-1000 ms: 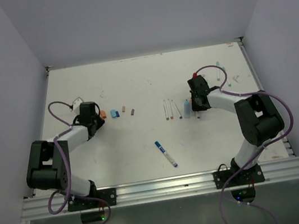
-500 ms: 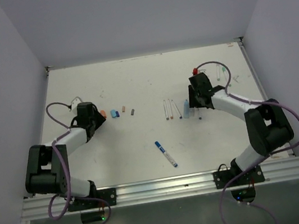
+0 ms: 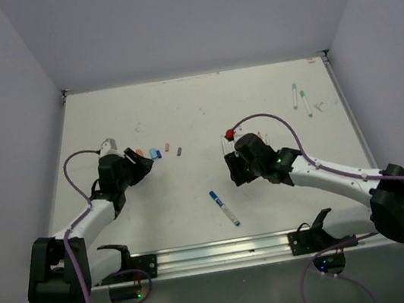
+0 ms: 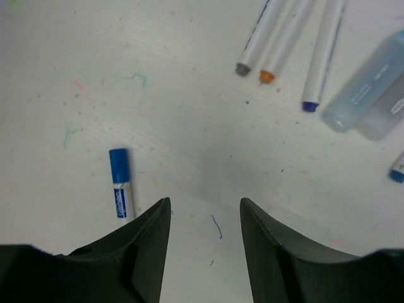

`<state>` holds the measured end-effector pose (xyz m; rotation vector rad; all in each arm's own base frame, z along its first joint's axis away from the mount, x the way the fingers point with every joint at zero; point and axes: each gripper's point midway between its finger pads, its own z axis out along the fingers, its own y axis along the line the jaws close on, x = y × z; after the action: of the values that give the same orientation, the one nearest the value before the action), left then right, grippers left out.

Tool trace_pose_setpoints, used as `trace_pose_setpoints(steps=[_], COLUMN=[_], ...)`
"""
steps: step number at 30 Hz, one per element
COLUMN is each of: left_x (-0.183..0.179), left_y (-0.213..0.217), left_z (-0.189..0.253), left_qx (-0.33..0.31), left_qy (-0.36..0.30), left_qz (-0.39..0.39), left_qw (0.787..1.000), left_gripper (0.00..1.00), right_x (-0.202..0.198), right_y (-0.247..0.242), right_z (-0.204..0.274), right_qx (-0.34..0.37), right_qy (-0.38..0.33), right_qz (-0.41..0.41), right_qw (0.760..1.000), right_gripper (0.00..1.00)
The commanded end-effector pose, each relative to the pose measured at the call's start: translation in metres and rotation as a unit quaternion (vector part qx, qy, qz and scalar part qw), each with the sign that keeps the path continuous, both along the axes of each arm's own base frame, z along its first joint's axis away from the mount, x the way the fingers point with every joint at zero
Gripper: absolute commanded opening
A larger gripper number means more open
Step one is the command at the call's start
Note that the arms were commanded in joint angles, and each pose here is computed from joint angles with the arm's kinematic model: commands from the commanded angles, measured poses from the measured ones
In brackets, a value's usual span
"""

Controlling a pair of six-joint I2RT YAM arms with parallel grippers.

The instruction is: Open the pen caps

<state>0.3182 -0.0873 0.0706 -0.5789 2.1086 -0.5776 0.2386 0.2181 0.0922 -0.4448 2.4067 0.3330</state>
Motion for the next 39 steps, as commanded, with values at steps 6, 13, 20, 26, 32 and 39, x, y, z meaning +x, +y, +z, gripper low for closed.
trace_pose_setpoints(steps=[6,13,20,26,32,39], left_x=[0.0,0.0,-0.002,-0.005,-0.012,-0.027], left_y=[-0.04,-0.07,-0.081,-0.083,-0.106,-0.138], left_z=[0.028,0.028,0.035,0.033,0.038,0.051], left_qx=[-0.05,-0.082,-0.076,-0.076,-0.086,-0.138], left_qy=[-0.05,-0.021,-0.029,-0.026,-0.023,-0.025], left_qz=[-0.091,-0.153,-0.168,-0.177,-0.238,-0.28], left_qw=[0.993,0.985,0.982,0.981,0.967,0.949], left_gripper=[0.61,0.62,0.62,0.62,0.62,0.67], right_x=[-0.066,-0.081,-0.089,-0.085,-0.071,-0.054], right_y=[0.038,0.057,0.064,0.054,0.052,0.064], right_z=[-0.021,-0.035,-0.064,-0.079,-0.062,-0.032], right_qx=[0.082,0.04,0.0,-0.064,-0.066,-0.052], right_qy=[0.08,0.082,0.095,0.075,0.037,0.002], right_qz=[0.114,0.146,0.152,0.134,0.109,0.097], right_qw=[0.987,0.985,0.984,0.986,0.991,0.994], right_gripper=[0.52,0.51,0.49,0.24,0.0,0.0])
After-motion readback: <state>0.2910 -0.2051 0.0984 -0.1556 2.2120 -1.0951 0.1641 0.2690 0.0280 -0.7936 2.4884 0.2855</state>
